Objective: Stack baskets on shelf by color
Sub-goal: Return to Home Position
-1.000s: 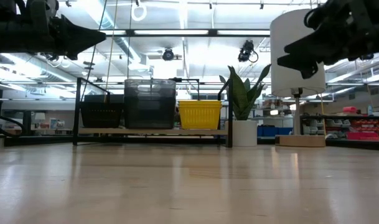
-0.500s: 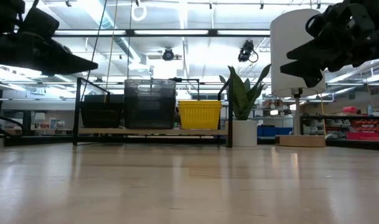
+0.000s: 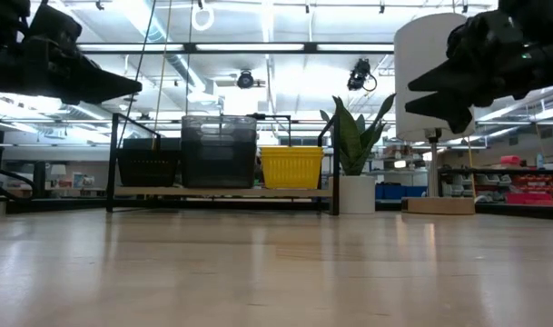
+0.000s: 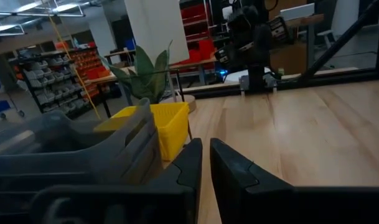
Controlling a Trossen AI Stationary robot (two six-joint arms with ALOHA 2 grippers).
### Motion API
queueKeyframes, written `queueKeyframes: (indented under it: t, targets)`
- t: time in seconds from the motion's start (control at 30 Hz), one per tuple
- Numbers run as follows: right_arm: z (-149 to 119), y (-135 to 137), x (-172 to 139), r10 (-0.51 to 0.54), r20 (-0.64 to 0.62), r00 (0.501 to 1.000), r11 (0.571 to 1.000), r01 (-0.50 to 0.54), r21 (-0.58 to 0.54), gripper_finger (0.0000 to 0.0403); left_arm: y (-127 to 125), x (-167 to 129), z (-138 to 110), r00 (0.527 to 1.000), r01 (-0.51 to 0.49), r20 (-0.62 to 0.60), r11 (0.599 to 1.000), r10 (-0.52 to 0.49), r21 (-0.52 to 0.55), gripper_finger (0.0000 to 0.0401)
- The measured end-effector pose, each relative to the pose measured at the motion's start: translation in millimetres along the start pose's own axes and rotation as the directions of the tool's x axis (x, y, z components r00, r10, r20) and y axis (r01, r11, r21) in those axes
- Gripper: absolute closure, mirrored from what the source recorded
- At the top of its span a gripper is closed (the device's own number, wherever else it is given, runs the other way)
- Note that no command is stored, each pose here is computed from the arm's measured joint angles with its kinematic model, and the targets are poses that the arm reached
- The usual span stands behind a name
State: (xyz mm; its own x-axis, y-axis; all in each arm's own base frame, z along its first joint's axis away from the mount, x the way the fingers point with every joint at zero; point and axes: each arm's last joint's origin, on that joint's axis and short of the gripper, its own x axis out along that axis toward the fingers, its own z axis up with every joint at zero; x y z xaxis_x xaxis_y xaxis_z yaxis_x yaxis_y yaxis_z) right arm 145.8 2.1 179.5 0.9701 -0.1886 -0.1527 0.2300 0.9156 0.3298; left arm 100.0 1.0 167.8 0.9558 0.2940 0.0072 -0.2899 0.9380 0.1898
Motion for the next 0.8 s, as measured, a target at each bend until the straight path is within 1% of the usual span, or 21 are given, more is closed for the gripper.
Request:
queueKeyframes:
  t: [0.1, 0.37, 0.8]
  targets:
    - [1.5, -1.6, 0.3, -0.049, 0.027, 0.998, 0.998, 0.048, 0.041, 0.0182, 0.0, 0.0, -0.1, 1.0, 0.0, 0.0, 1.0, 0.0, 0.0, 0.0363]
    - [3.4, -1.2, 0.3, -0.042, 0.045, 0.998, 0.998, 0.039, 0.053, 0.0182, 0.0, 0.0, 0.0, 1.0, -0.001, 0.004, 1.0, 0.001, -0.002, 0.0371]
    - [3.3, -1.2, 0.3, -0.042, 0.044, 0.998, 0.998, 0.04, 0.053, 0.0182, 0.0, 0.1, 0.1, 1.0, -0.002, 0.006, 1.0, 0.002, -0.003, 0.0361]
